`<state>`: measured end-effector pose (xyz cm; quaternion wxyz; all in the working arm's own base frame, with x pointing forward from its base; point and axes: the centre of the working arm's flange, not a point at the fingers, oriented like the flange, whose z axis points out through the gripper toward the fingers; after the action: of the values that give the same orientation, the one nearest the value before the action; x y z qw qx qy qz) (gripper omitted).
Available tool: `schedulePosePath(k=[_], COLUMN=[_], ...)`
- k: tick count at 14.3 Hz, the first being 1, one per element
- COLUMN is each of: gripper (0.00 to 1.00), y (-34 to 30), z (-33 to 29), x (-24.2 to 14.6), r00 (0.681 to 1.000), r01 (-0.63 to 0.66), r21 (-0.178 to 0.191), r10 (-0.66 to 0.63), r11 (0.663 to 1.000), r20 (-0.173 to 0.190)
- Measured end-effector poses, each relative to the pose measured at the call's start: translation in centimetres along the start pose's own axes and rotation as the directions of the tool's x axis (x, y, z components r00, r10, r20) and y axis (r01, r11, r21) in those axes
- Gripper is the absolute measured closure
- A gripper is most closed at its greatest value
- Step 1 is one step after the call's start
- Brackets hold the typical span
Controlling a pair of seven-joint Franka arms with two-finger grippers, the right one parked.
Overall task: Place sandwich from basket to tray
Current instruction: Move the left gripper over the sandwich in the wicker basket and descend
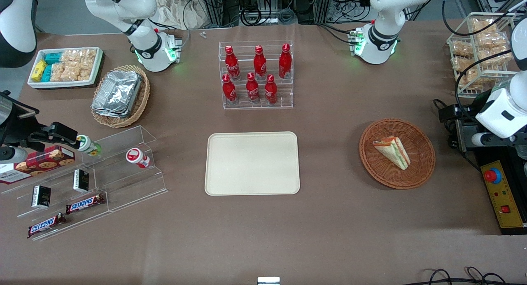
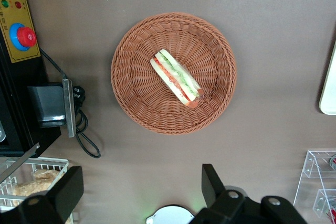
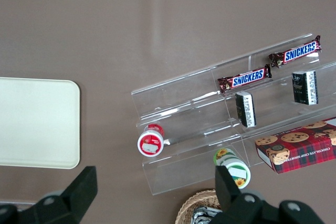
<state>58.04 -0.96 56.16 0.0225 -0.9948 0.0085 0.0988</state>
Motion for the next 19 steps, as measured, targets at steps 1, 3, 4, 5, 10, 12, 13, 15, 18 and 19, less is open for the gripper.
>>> schedulePosePath(k=[1, 3, 4, 5, 10, 12, 13, 15, 18, 19], gripper=[0.0, 0.0, 0.0, 0.0, 0.0, 0.0, 0.0, 0.0, 0.0, 0.0], y=[0.0, 0.0, 0.0, 0.0, 0.9, 1.9, 2.3, 2.7, 2.9, 2.9], z=[0.0, 0.0, 0.0, 0.2, 2.6, 4.9, 6.5, 9.5, 13.7, 15.1], x=[0.0, 0.0, 0.0, 0.0, 0.0, -0.4, -0.8, -2.0, -2.5, -2.5], r00=[1.0, 1.0, 1.0, 0.999, 0.996, 0.994, 0.992, 0.986, 0.977, 0.975], r01=[0.001, 0.01, 0.023, 0.034, 0.083, 0.105, 0.121, 0.163, 0.204, 0.213], r21=[0.0, 0.0, 0.0, 0.0, 0.004, -0.016, -0.021, -0.017, -0.022, -0.028], r10=[-0.001, -0.01, -0.023, -0.034, -0.083, -0.105, -0.122, -0.163, -0.205, -0.214], r11=[1.0, 1.0, 1.0, 0.999, 0.997, 0.994, 0.992, 0.987, 0.979, 0.977], r20=[0.0, 0.001, 0.003, 0.009, 0.029, -0.007, -0.022, -0.033, -0.052, -0.064])
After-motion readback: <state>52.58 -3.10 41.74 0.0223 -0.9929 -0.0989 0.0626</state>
